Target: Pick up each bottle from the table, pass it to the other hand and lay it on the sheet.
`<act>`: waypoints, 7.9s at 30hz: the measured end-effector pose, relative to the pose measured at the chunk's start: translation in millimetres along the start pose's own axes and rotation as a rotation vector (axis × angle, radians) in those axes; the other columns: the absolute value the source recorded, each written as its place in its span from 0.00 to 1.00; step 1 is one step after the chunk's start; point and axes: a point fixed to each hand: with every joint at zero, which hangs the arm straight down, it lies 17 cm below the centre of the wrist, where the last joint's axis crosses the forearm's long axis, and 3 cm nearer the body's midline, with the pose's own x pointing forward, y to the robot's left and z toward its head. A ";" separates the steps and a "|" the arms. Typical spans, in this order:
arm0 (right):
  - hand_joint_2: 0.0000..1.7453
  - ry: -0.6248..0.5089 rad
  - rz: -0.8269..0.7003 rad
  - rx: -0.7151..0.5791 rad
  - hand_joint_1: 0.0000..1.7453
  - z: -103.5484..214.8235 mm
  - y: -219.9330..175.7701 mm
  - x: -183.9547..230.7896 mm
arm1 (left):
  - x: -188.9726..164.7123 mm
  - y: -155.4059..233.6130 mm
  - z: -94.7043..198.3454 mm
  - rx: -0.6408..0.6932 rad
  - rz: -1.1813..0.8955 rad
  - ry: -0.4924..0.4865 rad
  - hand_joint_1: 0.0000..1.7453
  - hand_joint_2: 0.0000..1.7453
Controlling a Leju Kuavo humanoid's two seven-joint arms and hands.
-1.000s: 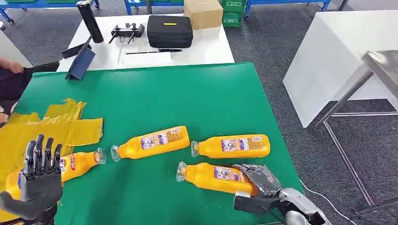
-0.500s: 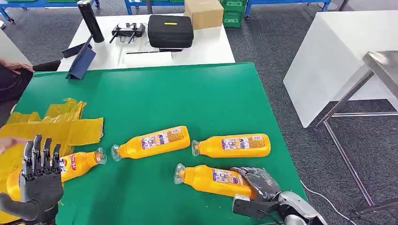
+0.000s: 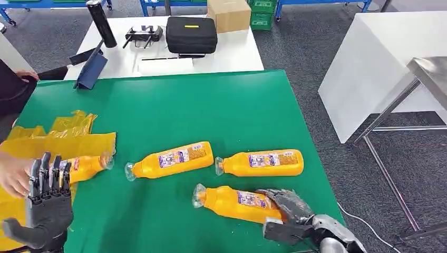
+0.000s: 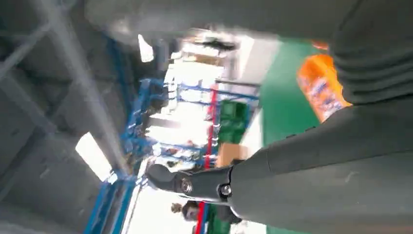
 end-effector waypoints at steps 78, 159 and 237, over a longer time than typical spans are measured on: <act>1.00 -0.164 0.064 -0.340 0.00 -19.3 -84.9 63.7 | 66.3 116.4 -0.2 0.371 -1.300 -0.082 1.00 1.00; 1.00 0.487 0.487 0.239 1.00 27.5 -142.0 -147.3 | -9.7 110.1 27.5 -0.139 -0.558 0.190 0.00 1.00; 1.00 -0.388 -0.037 0.207 1.00 -179.2 97.5 232.3 | 7.1 -81.7 -42.1 -0.182 0.314 -0.062 0.00 1.00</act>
